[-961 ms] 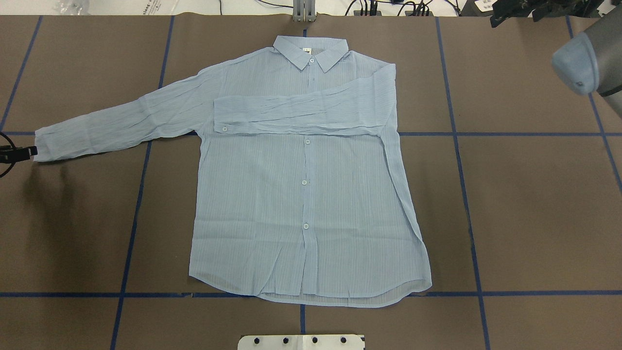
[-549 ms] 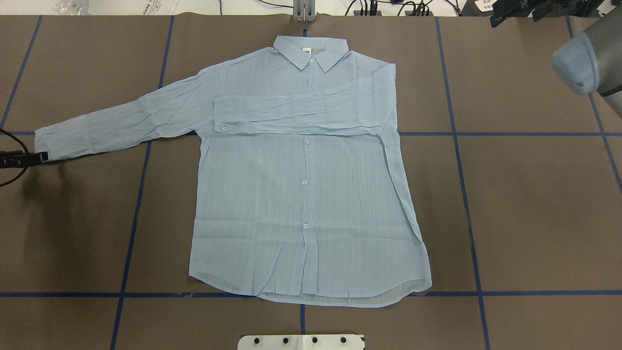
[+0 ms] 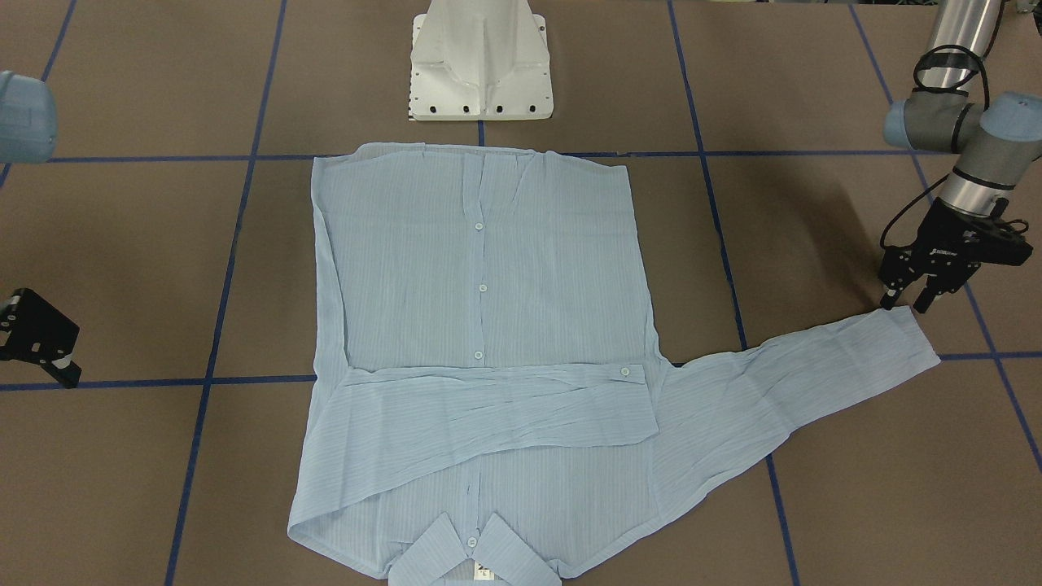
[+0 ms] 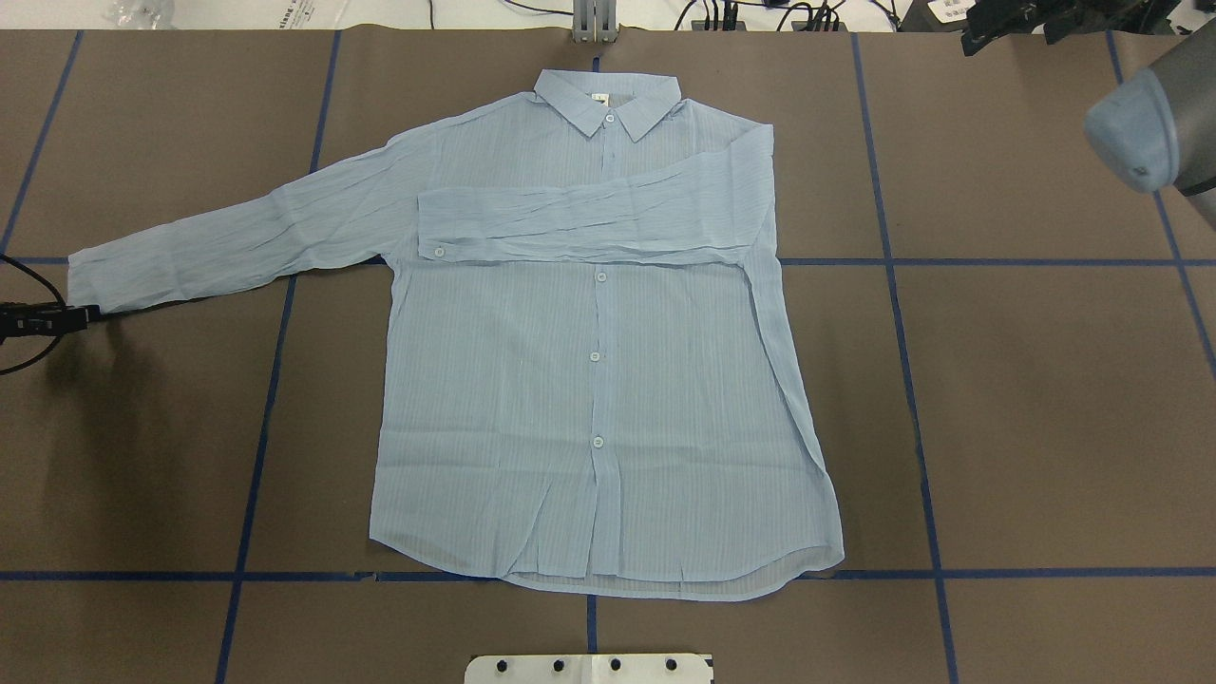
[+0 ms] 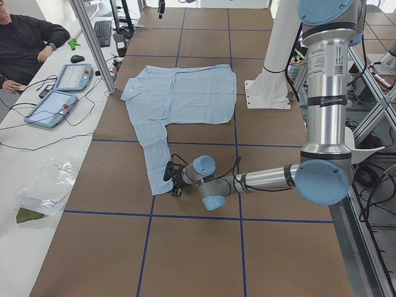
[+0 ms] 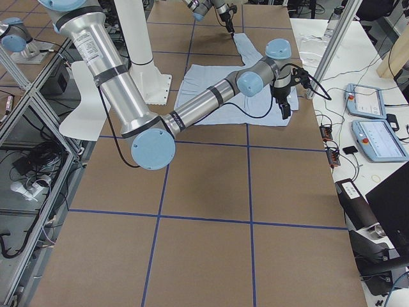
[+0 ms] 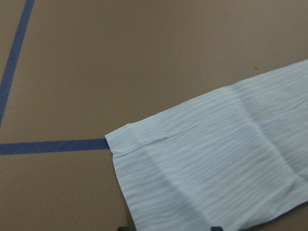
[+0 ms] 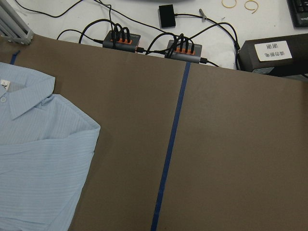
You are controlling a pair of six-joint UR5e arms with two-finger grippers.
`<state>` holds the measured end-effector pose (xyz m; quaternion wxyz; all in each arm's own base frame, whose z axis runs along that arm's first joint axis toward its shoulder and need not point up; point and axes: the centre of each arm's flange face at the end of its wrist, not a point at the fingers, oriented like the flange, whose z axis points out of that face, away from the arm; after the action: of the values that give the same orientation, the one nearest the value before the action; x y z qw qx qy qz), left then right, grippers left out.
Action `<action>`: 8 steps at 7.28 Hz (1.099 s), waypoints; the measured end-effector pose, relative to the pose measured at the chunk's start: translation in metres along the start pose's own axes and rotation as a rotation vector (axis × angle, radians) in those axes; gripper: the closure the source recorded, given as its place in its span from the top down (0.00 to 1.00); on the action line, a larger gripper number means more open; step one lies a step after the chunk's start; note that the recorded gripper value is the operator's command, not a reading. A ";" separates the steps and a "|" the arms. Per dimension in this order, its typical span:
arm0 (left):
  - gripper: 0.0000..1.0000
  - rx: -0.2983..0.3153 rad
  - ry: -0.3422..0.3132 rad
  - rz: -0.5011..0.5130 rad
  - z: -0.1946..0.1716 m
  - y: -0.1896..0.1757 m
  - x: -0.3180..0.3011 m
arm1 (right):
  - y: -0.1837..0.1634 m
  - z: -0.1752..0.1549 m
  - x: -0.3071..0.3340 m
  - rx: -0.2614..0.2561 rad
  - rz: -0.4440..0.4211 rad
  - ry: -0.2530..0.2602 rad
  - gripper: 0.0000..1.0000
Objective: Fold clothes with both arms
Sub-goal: 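Grasp the cuff of the sleeve nearest the left gripper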
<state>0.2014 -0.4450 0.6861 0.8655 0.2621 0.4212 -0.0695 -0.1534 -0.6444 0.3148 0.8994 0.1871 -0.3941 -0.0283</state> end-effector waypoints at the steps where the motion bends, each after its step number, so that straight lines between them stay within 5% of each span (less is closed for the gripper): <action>1: 0.16 0.000 0.000 0.000 0.000 0.000 0.000 | 0.000 0.000 0.000 0.000 0.000 0.000 1.00; 2: 0.00 -0.001 0.001 0.000 0.000 0.000 0.000 | 0.001 0.000 0.000 0.000 0.001 0.000 1.00; 5: 0.00 -0.005 0.019 0.011 -0.004 -0.002 0.006 | 0.001 0.000 0.000 0.000 0.002 0.000 1.00; 8: 0.00 0.054 0.181 0.109 -0.028 -0.048 0.082 | 0.002 -0.001 0.000 0.001 0.019 -0.001 1.00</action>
<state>0.2175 -0.4636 0.5904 0.8190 0.3132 0.4807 -0.0098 -0.1532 -0.6421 0.3146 0.8992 0.1838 -0.3965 -0.0195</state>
